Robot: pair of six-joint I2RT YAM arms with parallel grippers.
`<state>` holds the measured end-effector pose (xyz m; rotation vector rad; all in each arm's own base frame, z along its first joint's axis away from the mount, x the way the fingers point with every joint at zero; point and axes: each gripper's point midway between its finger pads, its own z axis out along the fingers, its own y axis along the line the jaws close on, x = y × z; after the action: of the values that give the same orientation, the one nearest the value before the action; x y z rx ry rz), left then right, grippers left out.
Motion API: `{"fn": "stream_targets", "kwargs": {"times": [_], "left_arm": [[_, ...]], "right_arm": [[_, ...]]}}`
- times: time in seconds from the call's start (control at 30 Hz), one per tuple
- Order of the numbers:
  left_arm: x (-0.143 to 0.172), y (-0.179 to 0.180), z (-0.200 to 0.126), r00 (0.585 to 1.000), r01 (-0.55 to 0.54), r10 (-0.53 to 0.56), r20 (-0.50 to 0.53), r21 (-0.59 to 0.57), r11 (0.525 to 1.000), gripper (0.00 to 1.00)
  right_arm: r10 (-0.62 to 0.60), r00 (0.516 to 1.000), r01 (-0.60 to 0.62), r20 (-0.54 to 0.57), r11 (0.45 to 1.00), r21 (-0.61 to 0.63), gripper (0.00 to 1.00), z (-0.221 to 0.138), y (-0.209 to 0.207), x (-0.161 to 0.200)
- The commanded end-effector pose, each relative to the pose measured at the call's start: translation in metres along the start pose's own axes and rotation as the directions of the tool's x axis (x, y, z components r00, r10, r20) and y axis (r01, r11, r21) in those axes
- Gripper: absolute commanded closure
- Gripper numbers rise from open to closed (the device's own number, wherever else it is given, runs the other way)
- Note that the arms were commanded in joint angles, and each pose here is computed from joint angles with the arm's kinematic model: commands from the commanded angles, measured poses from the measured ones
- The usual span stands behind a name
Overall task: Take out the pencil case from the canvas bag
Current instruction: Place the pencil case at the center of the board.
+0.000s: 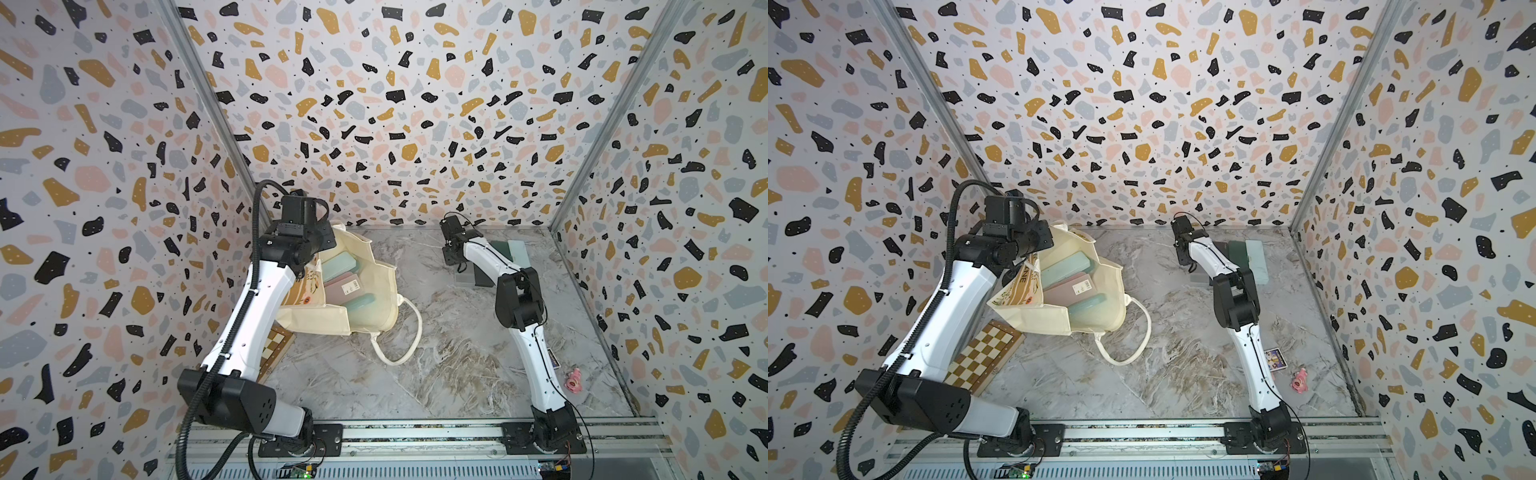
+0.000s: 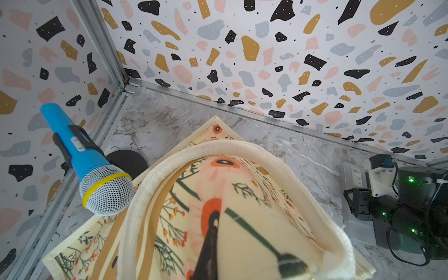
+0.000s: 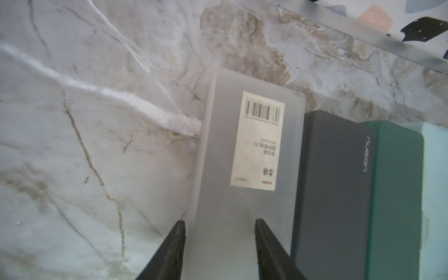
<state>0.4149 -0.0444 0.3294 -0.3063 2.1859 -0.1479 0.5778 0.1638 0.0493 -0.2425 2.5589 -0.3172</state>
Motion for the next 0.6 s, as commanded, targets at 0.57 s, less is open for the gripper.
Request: {"fn": "stream_targets", "kwargs": {"times": [0.57], "left_arm": [[-0.033, -0.022, -0.011, 0.994, 0.014, -0.029, 0.104, 0.140, 0.990, 1.00]], "right_arm": [[0.093, 0.979, -0.067, 0.180, 0.987, -0.146, 0.46, -0.096, -0.027, -0.048]]}}
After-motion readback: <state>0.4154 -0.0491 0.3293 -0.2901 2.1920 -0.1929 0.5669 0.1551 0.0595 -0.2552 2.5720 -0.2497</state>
